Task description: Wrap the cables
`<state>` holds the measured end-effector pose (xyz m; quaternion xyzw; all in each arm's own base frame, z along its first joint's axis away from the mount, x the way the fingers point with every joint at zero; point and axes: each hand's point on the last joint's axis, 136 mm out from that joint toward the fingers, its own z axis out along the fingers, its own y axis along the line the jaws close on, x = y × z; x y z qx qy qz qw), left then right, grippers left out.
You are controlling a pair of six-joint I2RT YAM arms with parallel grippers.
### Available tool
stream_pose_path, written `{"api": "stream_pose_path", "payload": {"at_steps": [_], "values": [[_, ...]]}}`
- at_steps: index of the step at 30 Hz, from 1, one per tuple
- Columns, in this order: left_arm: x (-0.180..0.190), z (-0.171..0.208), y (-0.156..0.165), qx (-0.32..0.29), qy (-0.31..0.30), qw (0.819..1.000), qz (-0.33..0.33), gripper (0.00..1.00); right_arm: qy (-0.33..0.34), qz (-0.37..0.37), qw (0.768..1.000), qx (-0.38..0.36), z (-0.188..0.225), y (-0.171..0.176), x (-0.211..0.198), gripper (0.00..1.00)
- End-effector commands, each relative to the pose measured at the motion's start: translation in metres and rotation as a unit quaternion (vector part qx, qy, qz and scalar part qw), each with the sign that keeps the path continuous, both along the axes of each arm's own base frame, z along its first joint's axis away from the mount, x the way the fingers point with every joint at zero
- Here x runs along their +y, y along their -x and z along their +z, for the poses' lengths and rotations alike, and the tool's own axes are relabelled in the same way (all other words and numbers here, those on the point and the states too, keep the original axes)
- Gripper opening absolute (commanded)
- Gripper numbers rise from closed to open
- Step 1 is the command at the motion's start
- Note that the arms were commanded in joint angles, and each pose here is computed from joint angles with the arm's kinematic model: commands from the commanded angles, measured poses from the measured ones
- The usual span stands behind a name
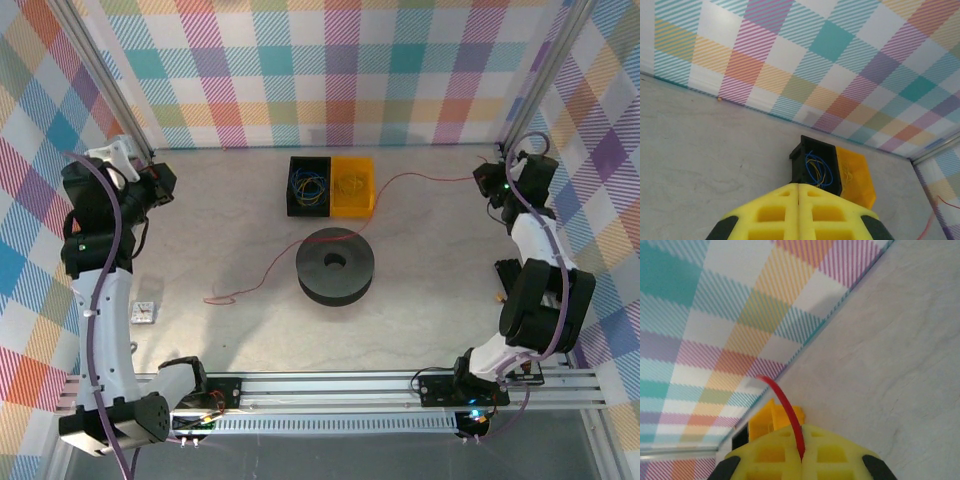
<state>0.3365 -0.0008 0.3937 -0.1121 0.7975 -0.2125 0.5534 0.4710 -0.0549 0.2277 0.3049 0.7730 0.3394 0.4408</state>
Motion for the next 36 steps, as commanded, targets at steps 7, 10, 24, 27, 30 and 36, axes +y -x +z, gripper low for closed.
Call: {"api": "stream_pose_path", "payload": {"at_steps": [7, 10, 24, 27, 30, 36], "values": [[-0.056, -0.102, -0.002, 0.177, -0.074, 0.977, -0.088, 0.16, 0.057, -0.065, 0.995, 0.051, -0.025, 0.016, -0.031, 0.00], [-0.066, -0.132, 0.001, 0.216, -0.076, 0.969, -0.097, 0.43, 0.058, -0.075, 0.994, 0.053, -0.025, 0.012, -0.035, 0.00], [-0.077, -0.252, 0.037, 0.369, -0.065, 0.925, -0.067, 1.00, 0.058, -0.066, 0.995, 0.049, -0.025, 0.000, -0.036, 0.00], [-0.066, -0.262, 0.038, 0.366, -0.058, 0.929, -0.020, 1.00, 0.053, -0.064, 0.995, 0.051, -0.030, -0.002, -0.036, 0.00], [-0.063, -0.273, 0.035, 0.369, -0.045, 0.928, 0.001, 1.00, 0.048, -0.062, 0.996, 0.052, -0.034, -0.005, -0.035, 0.00], [-0.066, -0.300, 0.033, 0.403, -0.041, 0.914, 0.001, 0.89, 0.042, -0.058, 0.996, 0.057, -0.043, -0.008, -0.035, 0.00]]}}
